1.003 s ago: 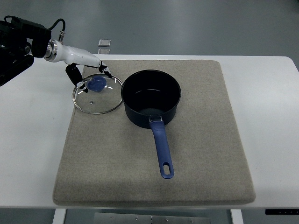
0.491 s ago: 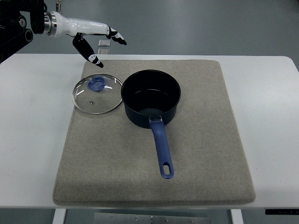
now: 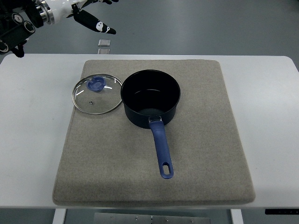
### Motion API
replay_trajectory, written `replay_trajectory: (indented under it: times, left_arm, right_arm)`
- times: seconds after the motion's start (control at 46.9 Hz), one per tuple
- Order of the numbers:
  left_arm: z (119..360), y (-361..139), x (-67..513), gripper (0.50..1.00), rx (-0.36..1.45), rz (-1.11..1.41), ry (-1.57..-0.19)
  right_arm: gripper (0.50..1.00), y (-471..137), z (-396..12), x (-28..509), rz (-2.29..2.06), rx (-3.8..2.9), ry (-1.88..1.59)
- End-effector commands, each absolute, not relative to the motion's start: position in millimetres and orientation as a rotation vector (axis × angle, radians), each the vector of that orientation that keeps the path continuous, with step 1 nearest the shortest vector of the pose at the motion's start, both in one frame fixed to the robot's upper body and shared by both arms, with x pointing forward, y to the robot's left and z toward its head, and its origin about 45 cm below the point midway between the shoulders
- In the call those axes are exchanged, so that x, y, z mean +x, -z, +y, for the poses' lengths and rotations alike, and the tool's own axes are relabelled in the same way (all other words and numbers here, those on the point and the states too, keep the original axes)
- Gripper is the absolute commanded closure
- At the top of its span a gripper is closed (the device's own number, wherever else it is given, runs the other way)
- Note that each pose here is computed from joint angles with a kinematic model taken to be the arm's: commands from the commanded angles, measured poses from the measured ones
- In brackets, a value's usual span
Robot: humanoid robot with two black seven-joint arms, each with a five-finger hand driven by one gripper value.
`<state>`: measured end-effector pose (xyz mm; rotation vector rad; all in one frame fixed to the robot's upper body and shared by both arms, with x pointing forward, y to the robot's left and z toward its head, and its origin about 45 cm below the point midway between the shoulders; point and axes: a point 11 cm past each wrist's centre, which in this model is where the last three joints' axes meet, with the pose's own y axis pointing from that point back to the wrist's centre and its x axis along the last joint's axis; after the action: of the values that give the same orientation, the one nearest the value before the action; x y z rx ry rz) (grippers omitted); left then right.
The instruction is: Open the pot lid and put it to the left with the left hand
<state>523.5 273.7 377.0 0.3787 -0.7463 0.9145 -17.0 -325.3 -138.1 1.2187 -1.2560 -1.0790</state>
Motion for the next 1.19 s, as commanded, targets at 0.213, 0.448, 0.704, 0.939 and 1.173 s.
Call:
replay_trajectory:
  times: [0.213,0.448,0.704,0.939,1.173]
  left_arm:
    - [274,-360,545,0.566,0.208,-0.603,-1.195]
    - [272,-363,548,0.570,0.051,-0.519,-1.338]
    - [296,-379,551,0.647,-0.201,-0.355,-1.566]
    - [317,-349,553,0.684,-0.156,-0.093,-1.708]
    - [312,-324,552,0.701,-0.058,0.028,-1.710]
  right_arm:
    - [0.583,138,-325,-17,-1.256,1.219,1.079]
    - [0.583,138,-326,-17,-1.257,1.218,1.078]
    - [0.583,138,-325,-17,-1.256,1.219,1.079]
    - [0.583,138,-325,-17,-1.255,1.218,1.080]
    - [0.583,138,-325,-17,-1.256,1.219,1.079]
